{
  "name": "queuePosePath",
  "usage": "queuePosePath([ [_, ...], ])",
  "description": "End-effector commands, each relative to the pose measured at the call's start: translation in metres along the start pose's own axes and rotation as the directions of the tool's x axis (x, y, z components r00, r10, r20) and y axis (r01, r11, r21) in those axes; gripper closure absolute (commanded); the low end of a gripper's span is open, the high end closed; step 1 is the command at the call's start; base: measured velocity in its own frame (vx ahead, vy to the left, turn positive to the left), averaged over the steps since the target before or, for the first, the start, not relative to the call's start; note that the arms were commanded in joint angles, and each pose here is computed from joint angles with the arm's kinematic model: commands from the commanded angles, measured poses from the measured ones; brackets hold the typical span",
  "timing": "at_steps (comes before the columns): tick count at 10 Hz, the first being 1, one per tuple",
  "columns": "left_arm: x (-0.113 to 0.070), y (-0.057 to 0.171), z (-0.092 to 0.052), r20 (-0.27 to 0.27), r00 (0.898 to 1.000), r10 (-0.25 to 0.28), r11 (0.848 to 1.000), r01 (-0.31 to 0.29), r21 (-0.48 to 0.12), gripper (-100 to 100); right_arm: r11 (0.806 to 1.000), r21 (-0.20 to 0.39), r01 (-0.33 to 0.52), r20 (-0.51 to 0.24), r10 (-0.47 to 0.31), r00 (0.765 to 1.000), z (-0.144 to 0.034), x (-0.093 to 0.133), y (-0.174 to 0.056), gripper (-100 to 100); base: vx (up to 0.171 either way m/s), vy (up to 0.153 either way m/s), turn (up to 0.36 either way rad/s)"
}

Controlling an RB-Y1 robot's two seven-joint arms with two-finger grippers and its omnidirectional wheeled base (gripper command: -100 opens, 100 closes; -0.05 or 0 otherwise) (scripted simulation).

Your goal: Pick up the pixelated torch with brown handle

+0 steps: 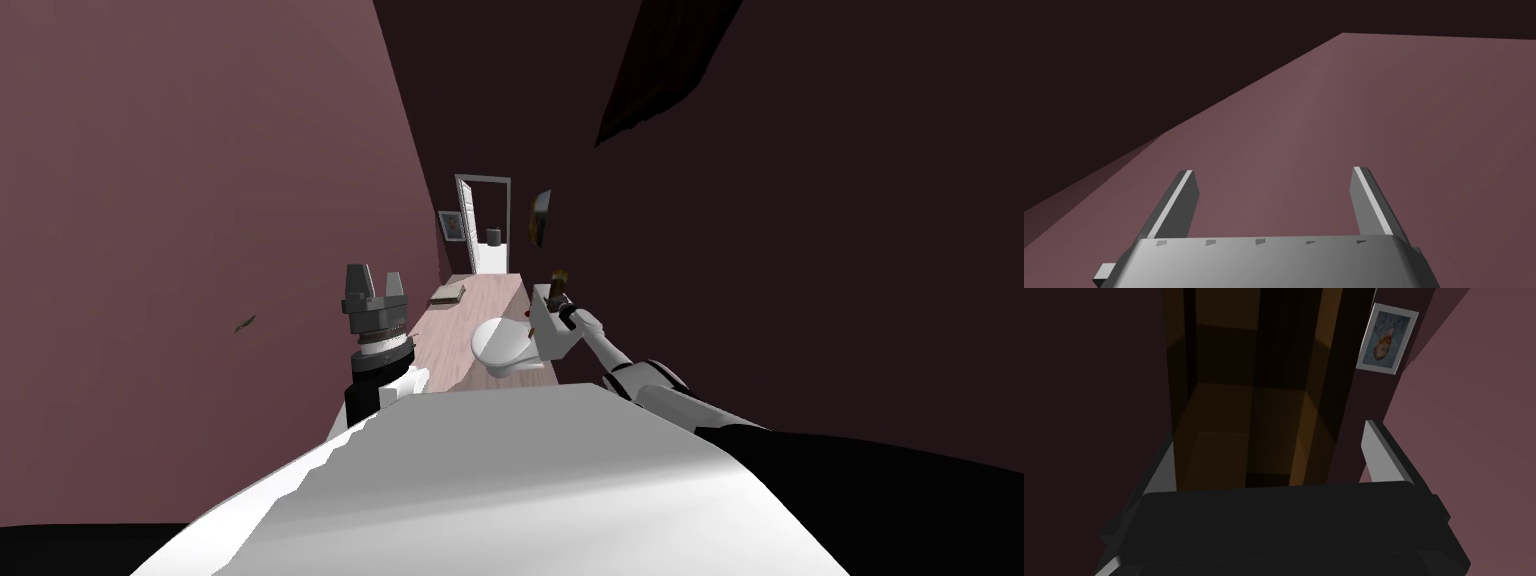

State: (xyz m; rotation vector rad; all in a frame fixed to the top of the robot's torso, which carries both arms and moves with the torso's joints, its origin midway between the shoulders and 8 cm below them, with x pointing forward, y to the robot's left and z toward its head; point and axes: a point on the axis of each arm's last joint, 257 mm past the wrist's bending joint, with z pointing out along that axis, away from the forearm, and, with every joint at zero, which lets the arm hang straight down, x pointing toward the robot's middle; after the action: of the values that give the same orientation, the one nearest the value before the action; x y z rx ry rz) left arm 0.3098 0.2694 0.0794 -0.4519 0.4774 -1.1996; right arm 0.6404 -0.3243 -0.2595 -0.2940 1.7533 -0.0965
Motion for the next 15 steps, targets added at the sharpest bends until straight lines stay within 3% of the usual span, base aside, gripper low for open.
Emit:
queuePosePath([
  [1,0.0,0.0,0.0,0.0,1.0,0.0,1.0,0.0,0.0,0,1.0,-0.012,0.015,-0.014,-0.015,1.0,0.001,0.006,0.0,-100,0.0,0.038,-0.016],
  [3,0.0,0.0,0.0,0.0,1.0,0.0,1.0,0.0,0.0,0,0.999,-0.01,-0.032,-0.007,0.032,0.999,0.001,0.004,-0.001,-100,0.0,-0.006,0.004],
  [4,0.0,0.0,0.0,0.0,1.0,0.0,1.0,0.0,0.0,0,1.0,-0.004,0.006,-0.02,-0.006,1.0,-0.003,0.01,-0.028,-100,-0.013,0.073,0.134],
  [5,0.0,0.0,0.0,0.0,1.0,0.0,1.0,0.0,0.0,0,1.0,-0.017,0.001,-0.029,-0.001,1.0,-0.004,0.018,-0.027,-100,0.001,0.099,0.045],
  [8,0.0,0.0,0.0,0.0,1.0,0.0,1.0,0.0,0.0,0,0.999,-0.01,-0.045,-0.014,0.045,0.999,-0.004,0.014,-0.028,-100,0.007,0.018,-0.008],
  [9,0.0,0.0,0.0,0.0,1.0,0.0,1.0,0.0,0.0,0,1.0,0.002,-0.015,-0.017,0.015,1.0,-0.01,0.015,-0.057,-100,-0.002,0.067,0.146],
  [13,0.0,0.0,0.0,0.0,1.0,0.0,1.0,0.0,0.0,0,0.998,0.002,-0.056,-0.002,0.056,0.998,-0.012,0.017,-0.059,-100,0.004,0.038,0.003],
  [14,0.0,0.0,0.0,0.0,1.0,0.0,1.0,0.0,0.0,0,0.999,0.019,-0.025,0.005,0.025,1.0,-0.019,0.015,-0.089,-100,-0.001,0.071,0.124],
  [15,0.0,0.0,0.0,0.0,1.0,0.0,1.0,0.0,0.0,0,1.0,0.014,-0.025,0.003,0.025,1.0,-0.021,0.021,-0.089,-100,-0.004,0.091,0.055],
])
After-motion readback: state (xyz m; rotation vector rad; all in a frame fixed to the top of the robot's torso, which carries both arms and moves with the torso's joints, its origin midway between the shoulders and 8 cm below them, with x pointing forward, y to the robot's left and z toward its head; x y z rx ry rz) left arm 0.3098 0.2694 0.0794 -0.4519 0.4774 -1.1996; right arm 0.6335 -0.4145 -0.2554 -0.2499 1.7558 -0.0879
